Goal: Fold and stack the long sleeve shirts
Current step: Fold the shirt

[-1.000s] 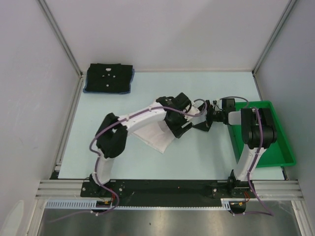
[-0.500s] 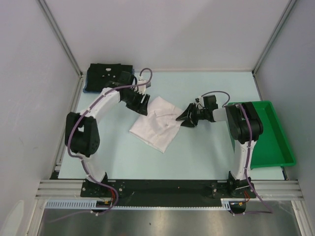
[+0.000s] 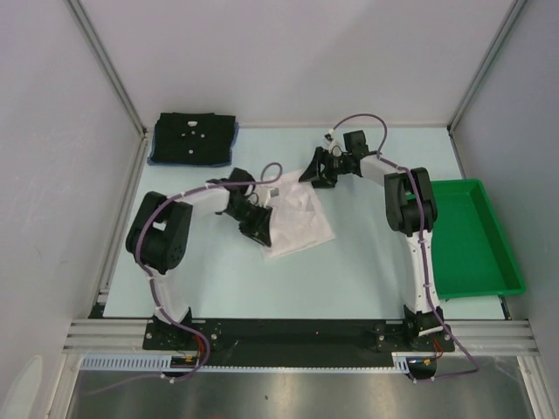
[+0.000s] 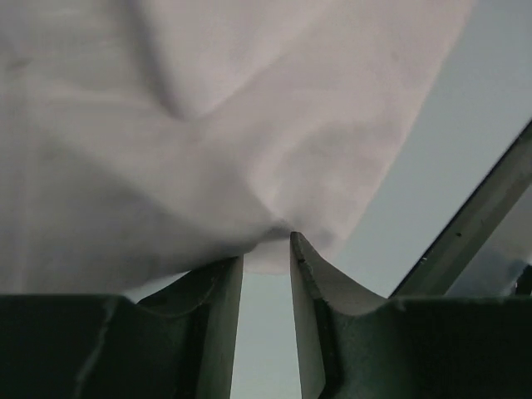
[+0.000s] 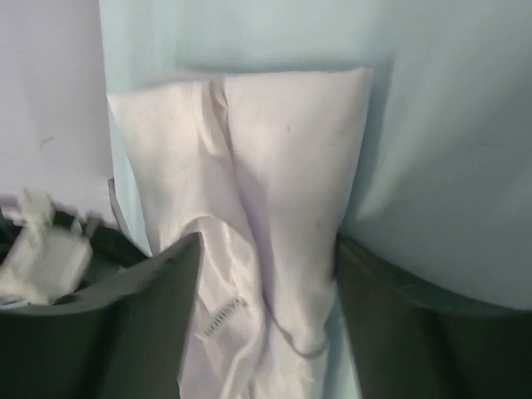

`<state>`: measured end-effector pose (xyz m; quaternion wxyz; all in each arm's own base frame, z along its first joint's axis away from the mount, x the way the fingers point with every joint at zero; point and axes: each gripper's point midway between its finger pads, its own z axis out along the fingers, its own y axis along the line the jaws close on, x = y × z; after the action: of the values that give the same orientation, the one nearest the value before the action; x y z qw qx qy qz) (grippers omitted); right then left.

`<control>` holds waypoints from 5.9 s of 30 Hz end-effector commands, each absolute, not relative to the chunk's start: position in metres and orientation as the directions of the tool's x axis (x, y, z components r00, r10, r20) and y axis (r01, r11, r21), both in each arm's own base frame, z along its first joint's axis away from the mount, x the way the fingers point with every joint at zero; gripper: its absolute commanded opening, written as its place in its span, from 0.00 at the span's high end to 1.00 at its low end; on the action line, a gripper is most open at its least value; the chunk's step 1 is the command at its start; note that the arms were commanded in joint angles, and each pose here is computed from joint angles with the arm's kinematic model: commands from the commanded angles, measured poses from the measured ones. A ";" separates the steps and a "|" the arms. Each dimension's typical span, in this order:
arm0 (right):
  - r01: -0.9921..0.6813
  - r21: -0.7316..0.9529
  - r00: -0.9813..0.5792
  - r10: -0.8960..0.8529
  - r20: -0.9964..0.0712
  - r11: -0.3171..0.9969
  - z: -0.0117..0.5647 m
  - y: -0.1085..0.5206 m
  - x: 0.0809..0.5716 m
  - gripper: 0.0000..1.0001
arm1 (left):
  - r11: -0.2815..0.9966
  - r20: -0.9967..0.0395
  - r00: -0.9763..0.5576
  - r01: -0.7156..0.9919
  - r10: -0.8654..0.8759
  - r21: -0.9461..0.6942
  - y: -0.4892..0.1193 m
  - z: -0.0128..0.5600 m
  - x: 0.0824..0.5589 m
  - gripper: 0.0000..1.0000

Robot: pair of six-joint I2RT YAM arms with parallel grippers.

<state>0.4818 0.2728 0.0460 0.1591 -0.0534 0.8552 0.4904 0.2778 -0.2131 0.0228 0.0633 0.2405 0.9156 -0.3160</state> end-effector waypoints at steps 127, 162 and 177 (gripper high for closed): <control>-0.366 0.733 -0.930 -0.208 -0.301 0.573 0.076 0.148 0.368 0.43 | 0.652 -0.363 -0.923 0.353 0.126 -0.672 -0.163 0.071 0.344 0.46; -0.397 0.743 -0.897 -0.056 -0.438 0.538 0.139 0.150 0.366 0.22 | 0.531 -0.601 -0.790 0.563 0.121 -0.634 -0.167 0.162 0.372 0.20; -0.189 0.928 -0.982 -0.053 -0.181 0.322 0.107 0.281 0.329 0.00 | 0.292 -0.293 -0.951 0.308 0.093 -0.906 -0.307 0.116 0.288 0.02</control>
<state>0.3101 0.2727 0.1077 0.0609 -0.1305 0.8234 0.5490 0.2575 -0.2953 0.1074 0.0670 0.1675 0.8166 -0.5483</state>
